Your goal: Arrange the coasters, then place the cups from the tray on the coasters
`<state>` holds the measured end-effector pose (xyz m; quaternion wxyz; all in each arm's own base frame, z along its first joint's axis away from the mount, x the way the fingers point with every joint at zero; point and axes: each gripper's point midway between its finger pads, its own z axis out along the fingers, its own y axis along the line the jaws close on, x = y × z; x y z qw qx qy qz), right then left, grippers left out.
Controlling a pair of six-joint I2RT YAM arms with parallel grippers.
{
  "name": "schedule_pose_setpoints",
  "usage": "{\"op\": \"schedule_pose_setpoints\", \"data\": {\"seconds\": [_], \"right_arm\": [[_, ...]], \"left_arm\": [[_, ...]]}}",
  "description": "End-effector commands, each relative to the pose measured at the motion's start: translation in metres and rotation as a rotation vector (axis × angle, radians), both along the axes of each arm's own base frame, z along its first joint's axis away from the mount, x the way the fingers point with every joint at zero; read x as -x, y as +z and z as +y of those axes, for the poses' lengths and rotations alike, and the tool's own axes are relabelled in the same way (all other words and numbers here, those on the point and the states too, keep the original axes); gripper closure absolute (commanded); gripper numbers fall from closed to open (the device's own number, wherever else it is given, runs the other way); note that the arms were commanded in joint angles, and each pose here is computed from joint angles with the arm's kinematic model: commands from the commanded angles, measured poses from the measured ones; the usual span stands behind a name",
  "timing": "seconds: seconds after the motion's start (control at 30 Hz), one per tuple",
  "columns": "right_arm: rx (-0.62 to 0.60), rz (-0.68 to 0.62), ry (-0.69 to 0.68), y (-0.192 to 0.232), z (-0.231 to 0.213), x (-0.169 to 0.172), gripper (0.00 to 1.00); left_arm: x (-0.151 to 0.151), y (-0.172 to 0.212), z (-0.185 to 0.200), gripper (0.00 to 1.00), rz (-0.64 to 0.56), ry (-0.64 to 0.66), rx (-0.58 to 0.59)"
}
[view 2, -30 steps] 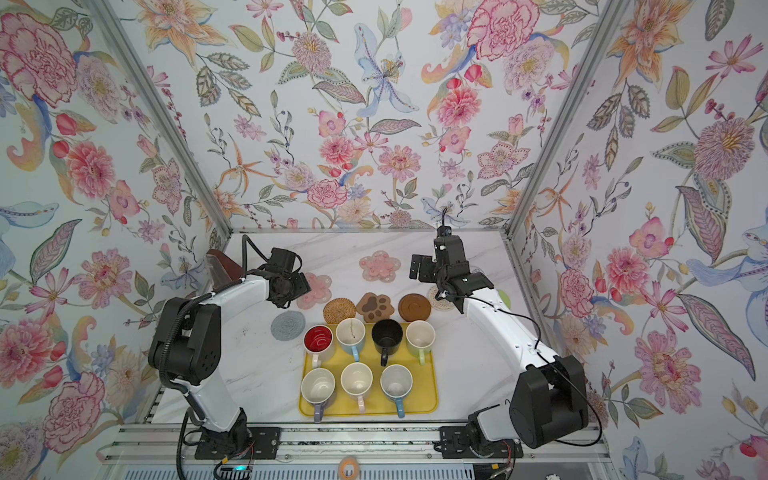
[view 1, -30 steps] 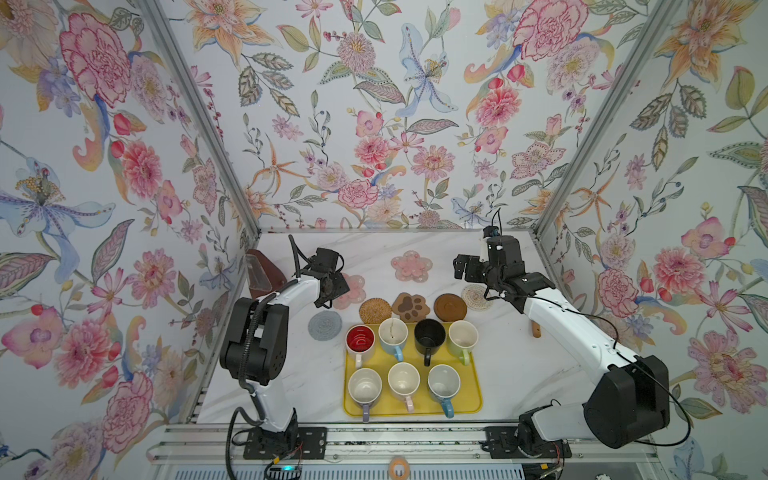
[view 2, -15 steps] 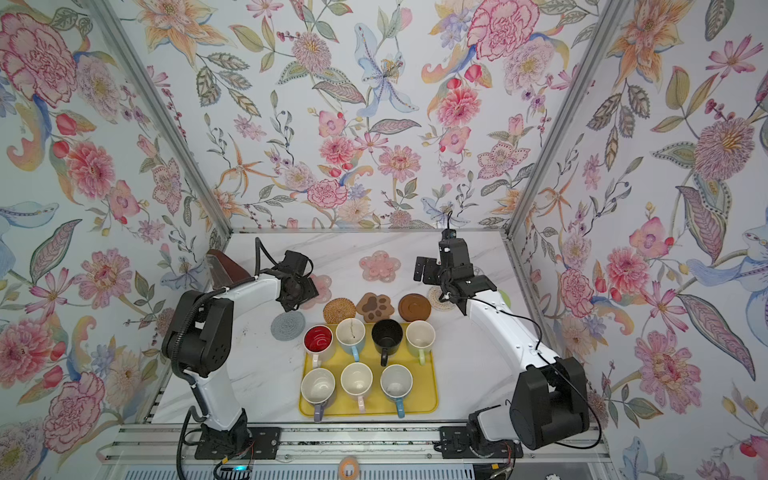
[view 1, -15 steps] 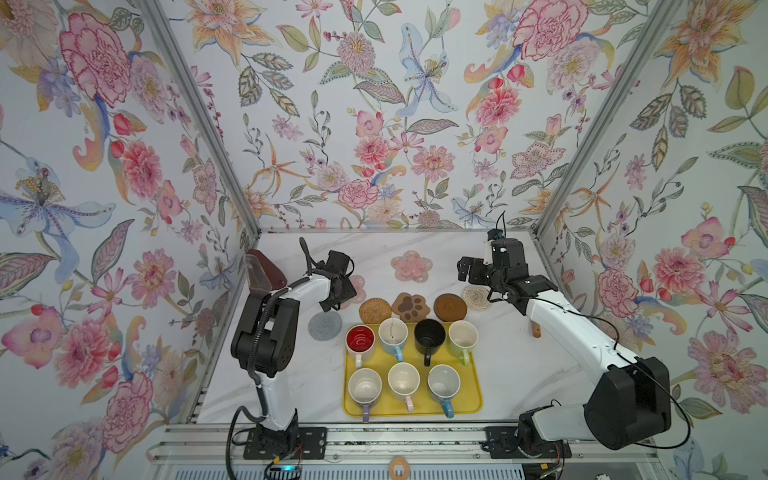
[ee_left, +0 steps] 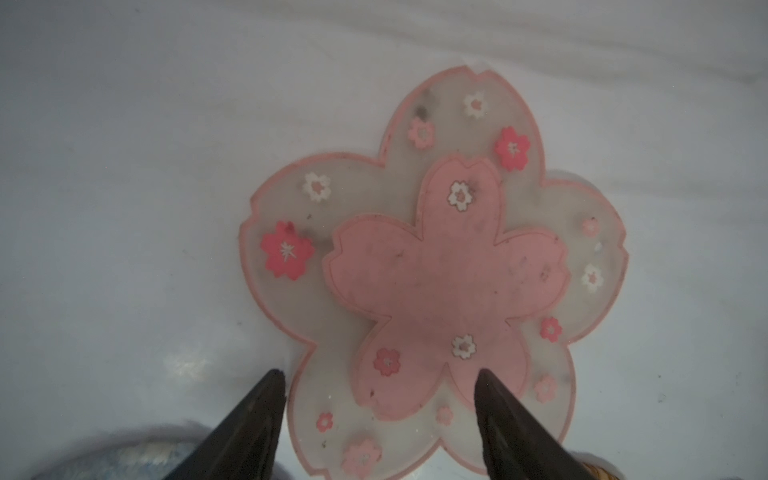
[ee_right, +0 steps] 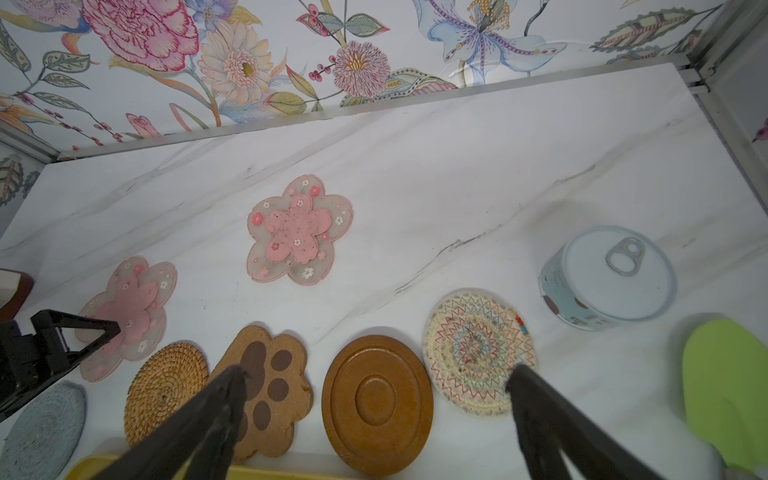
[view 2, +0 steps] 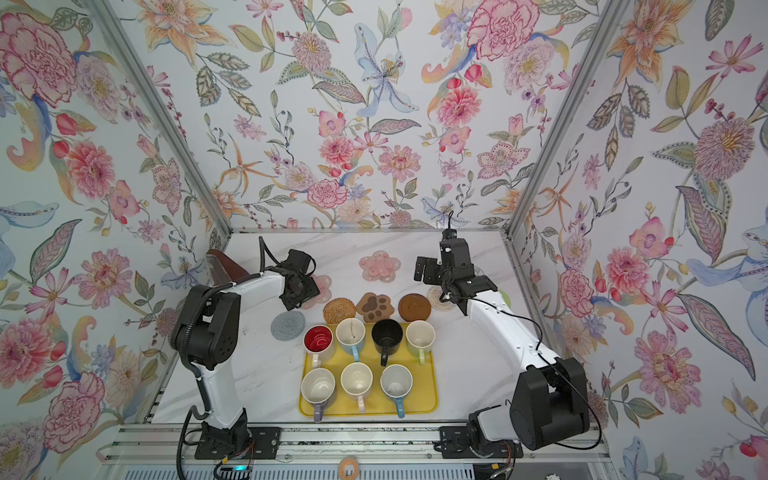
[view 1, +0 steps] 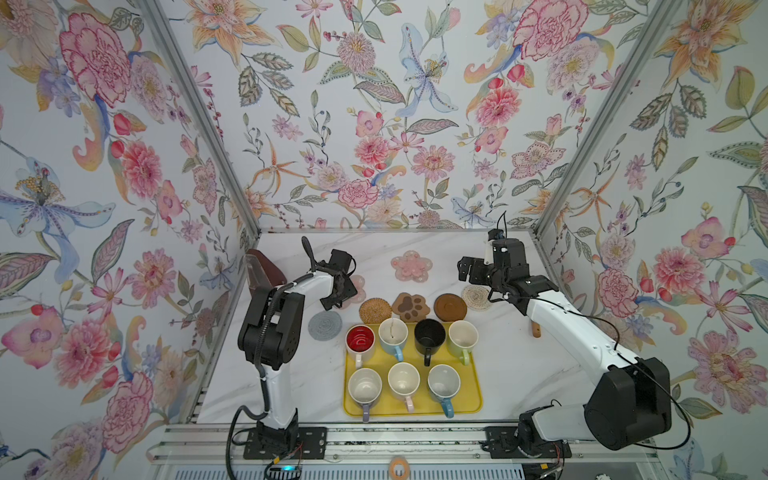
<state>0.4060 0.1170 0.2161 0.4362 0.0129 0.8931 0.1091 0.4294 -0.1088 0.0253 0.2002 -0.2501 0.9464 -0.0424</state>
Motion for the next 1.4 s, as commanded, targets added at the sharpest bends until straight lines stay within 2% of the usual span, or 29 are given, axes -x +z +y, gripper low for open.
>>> {"op": "schedule_pose_setpoints", "data": {"seconds": [0.0,0.3,0.93,1.17,1.37], "right_arm": [[-0.022,-0.008,-0.007,0.003,-0.003,0.003,0.01],[-0.024,-0.006,-0.015,0.003,-0.004,0.004,0.01],[-0.013,0.039,-0.047,-0.013,-0.014,0.014,0.01],[-0.015,0.043,-0.053,-0.014,-0.015,0.014,0.01],[-0.017,0.042,-0.05,-0.013,-0.014,0.013,0.01]], "left_arm": [[-0.001,-0.004,0.001,0.26,0.021,0.02,-0.014],[-0.007,-0.012,-0.005,0.29,0.027,0.021,0.01],[-0.056,-0.012,-0.026,0.31,-0.026,0.028,0.091],[-0.086,0.023,-0.033,0.3,-0.094,-0.002,0.091],[-0.079,0.052,-0.029,0.29,-0.135,-0.02,0.084]]}}
